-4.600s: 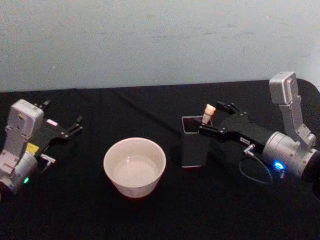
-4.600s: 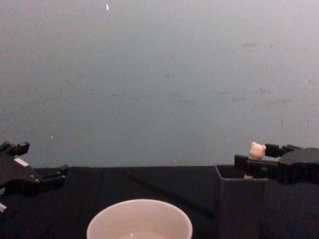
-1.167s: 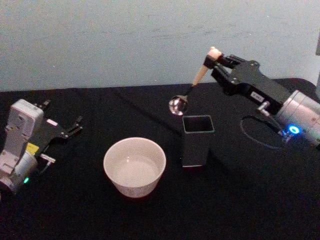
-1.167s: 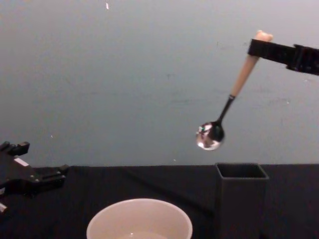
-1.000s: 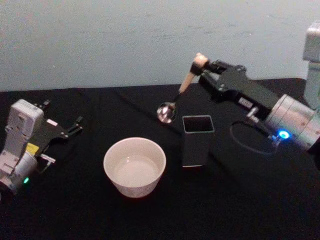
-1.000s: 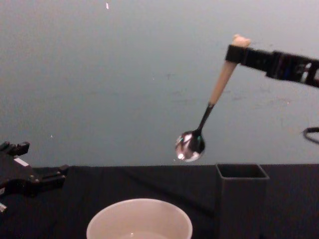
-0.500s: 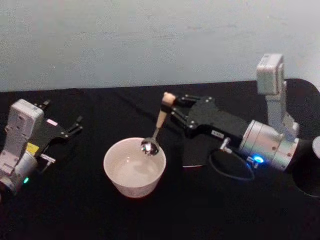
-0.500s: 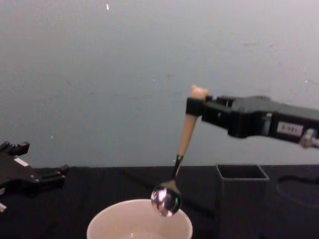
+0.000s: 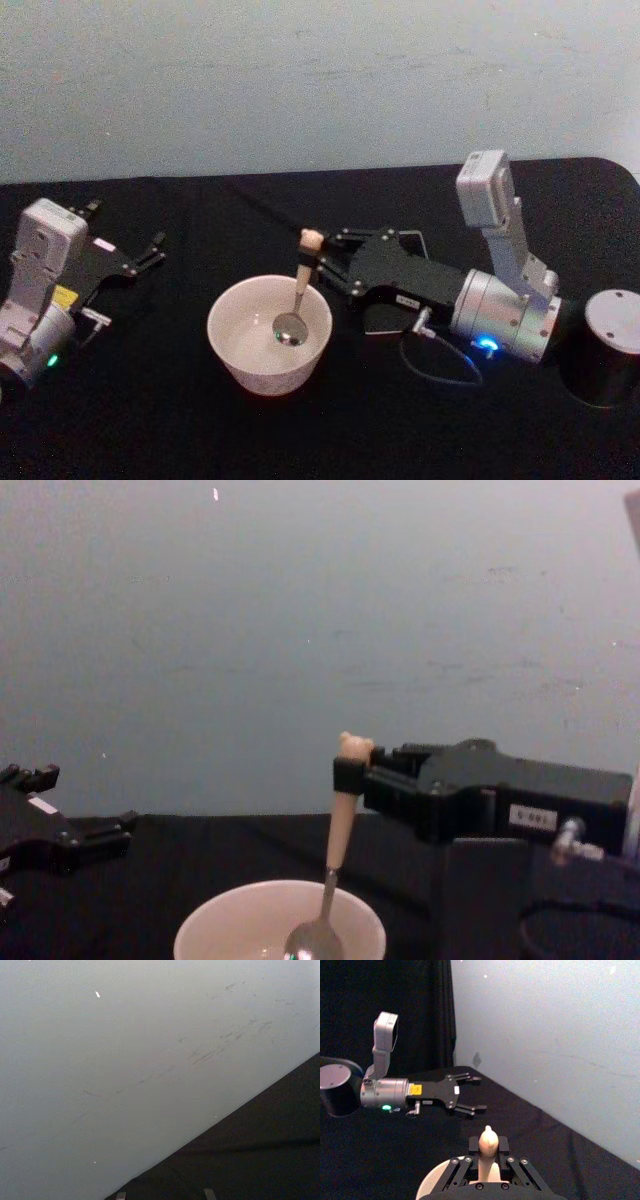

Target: Pick up the stirring spoon with one hand, stir inside the cup, then place it back in its original position.

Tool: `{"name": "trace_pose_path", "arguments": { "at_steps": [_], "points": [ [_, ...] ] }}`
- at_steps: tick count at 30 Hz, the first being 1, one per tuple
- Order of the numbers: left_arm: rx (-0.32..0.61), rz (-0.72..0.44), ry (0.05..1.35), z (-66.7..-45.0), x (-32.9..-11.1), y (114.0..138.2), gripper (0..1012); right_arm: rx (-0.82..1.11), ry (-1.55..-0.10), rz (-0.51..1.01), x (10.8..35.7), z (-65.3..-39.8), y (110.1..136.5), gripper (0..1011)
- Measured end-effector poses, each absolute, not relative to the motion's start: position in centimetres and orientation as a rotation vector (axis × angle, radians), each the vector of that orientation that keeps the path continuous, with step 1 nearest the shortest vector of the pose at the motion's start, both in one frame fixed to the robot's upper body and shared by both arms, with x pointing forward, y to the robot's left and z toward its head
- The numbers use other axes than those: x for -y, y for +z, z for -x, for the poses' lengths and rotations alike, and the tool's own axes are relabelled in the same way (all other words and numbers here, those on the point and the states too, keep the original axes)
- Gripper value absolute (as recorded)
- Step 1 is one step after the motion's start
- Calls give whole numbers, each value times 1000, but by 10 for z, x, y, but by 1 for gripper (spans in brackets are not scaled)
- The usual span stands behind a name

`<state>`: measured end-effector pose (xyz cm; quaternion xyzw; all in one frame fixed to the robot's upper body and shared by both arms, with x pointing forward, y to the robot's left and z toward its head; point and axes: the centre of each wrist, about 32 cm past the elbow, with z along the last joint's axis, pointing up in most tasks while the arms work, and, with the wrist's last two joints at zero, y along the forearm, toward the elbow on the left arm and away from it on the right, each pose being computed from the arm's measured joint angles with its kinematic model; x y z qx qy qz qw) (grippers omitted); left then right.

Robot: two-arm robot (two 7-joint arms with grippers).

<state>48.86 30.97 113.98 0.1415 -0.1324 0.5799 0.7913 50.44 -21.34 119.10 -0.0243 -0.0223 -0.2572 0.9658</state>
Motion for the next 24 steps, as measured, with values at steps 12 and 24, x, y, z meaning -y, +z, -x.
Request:
{"name": "trace_pose_path", "arguments": {
  "at_steps": [12, 24],
  "points": [
    [285, -304, 1248, -489, -310, 1140, 1001, 39, -481, 79, 196, -504, 1180, 218],
    [285, -304, 1248, -489, -310, 1140, 1001, 38, -466, 89, 173, -511, 1176, 218]
  ]
}}
